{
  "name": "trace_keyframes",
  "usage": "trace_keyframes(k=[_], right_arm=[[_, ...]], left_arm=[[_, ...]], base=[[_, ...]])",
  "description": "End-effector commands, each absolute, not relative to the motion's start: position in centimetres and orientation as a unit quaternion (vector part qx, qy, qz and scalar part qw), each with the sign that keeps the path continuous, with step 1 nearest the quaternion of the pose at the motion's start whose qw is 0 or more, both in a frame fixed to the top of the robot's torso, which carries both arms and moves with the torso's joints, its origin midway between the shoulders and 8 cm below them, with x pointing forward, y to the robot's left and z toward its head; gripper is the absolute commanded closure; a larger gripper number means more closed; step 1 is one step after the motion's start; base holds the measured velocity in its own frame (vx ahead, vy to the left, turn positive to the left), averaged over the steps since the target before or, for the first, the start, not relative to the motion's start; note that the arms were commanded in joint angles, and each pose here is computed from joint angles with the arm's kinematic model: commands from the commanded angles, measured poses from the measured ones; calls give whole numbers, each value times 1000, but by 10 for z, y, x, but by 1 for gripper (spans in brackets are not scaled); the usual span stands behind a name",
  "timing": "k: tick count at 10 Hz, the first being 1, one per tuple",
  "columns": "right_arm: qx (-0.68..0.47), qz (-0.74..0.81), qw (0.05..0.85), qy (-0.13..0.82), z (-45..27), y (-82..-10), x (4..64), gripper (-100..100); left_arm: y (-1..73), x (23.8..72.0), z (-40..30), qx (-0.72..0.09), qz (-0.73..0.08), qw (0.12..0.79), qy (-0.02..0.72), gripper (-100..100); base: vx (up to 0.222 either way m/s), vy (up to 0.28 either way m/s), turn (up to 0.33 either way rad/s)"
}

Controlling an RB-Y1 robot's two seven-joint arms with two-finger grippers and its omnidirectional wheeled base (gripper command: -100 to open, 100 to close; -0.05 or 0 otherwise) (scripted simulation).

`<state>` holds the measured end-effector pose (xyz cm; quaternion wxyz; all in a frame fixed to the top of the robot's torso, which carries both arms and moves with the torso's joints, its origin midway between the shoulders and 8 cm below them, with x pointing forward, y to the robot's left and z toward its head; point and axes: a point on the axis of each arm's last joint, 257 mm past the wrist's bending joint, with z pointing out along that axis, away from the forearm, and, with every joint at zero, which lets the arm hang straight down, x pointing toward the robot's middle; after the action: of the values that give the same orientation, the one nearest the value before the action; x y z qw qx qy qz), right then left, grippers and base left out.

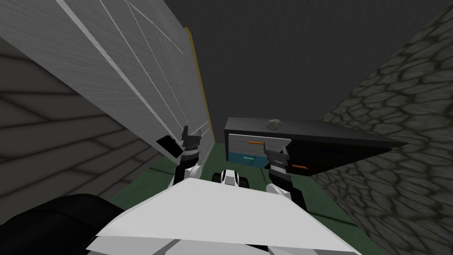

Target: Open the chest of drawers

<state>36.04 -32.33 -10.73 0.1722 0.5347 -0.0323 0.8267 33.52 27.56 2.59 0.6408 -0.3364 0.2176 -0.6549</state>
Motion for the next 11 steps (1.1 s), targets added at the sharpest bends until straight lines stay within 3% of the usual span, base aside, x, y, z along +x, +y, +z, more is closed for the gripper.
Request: trace_keyframes(k=[1, 11], right_arm=[[544, 825, 132, -71, -121, -329, 360, -100], [561, 801, 7, -210, -174, -351, 356, -100]], left_arm=[[276, 335, 26, -336, -655, 641, 218, 0], [276, 335, 26, -336, -655, 641, 218, 0]], base=[[24, -7, 91], [19, -5, 118]])
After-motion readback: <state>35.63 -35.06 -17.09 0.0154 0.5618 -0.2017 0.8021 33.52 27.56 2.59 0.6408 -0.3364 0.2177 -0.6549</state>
